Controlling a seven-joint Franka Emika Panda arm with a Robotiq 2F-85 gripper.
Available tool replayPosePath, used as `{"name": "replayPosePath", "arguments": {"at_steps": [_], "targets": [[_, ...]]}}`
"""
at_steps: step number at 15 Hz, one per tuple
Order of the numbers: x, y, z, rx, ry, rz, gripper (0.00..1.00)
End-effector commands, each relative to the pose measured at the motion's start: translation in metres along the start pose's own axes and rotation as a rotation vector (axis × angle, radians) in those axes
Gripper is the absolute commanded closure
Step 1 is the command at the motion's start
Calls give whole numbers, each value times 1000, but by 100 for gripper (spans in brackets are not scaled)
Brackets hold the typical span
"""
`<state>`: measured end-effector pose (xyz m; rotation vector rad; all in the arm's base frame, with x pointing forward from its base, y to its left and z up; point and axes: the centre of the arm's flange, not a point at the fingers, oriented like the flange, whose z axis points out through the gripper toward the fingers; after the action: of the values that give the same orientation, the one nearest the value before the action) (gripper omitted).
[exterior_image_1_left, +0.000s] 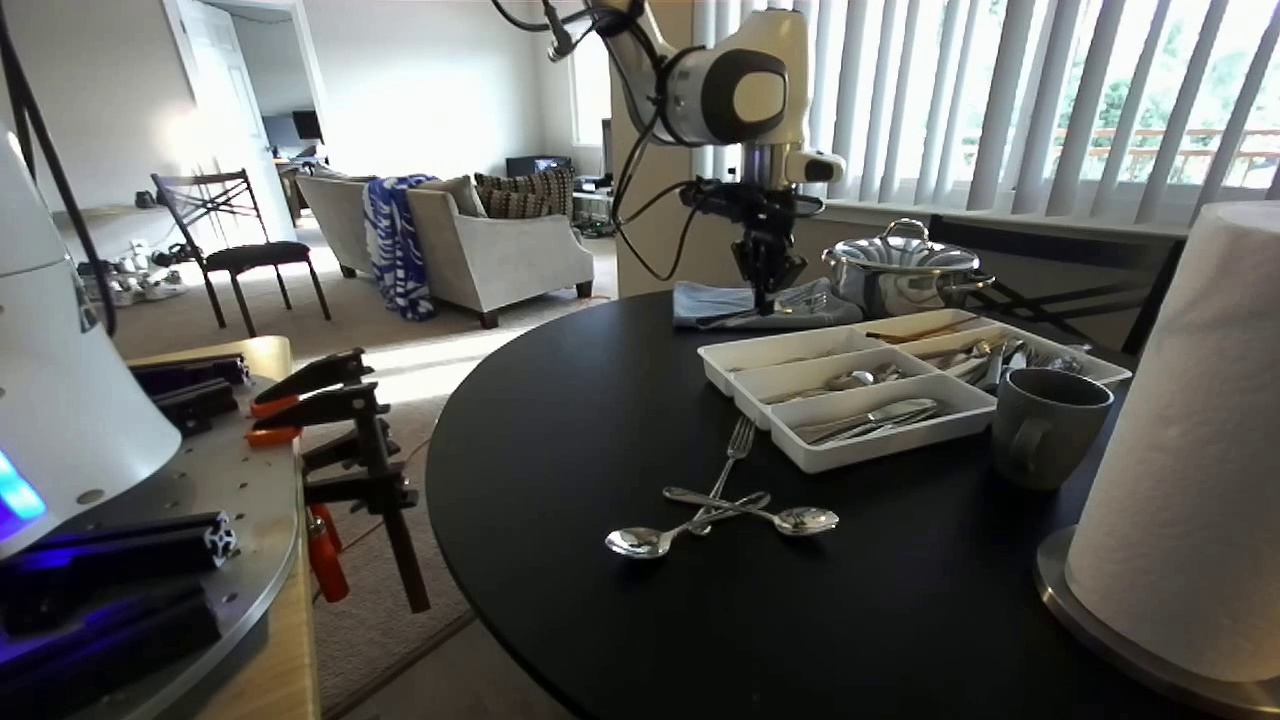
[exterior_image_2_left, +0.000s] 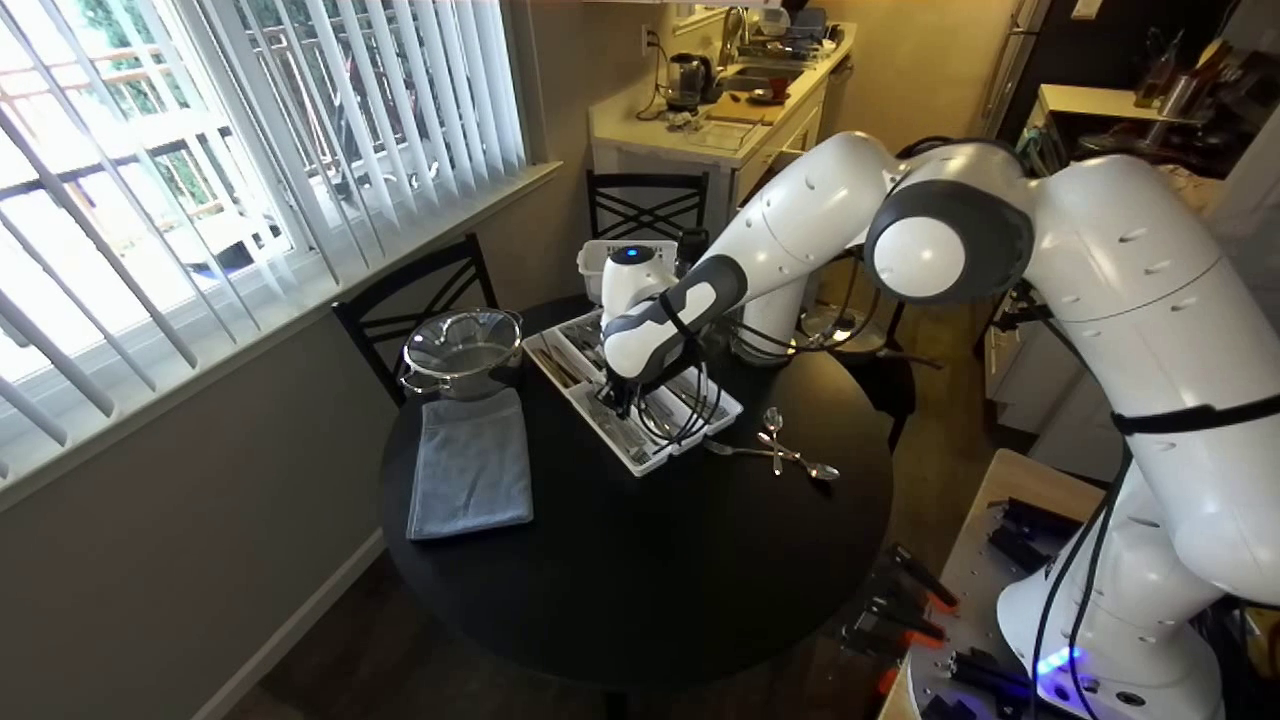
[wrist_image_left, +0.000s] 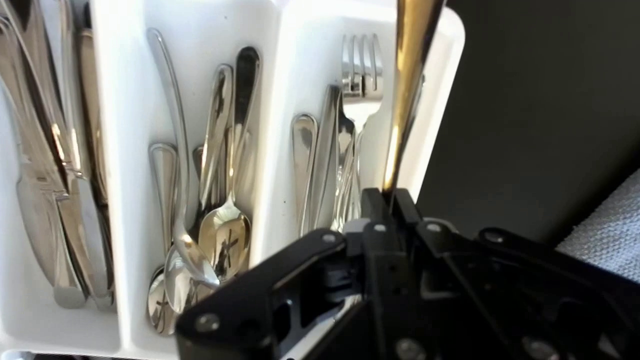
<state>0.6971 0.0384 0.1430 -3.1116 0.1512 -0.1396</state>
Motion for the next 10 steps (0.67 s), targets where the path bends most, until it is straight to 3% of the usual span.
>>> {"name": "replayPosePath", "arguments": {"at_steps": [1, 9, 10], "targets": [[35, -10, 28, 22, -19, 50, 98], [46, -11, 59, -1, -25, 35, 98], [46, -10, 59, -9, -23, 39, 70]]}}
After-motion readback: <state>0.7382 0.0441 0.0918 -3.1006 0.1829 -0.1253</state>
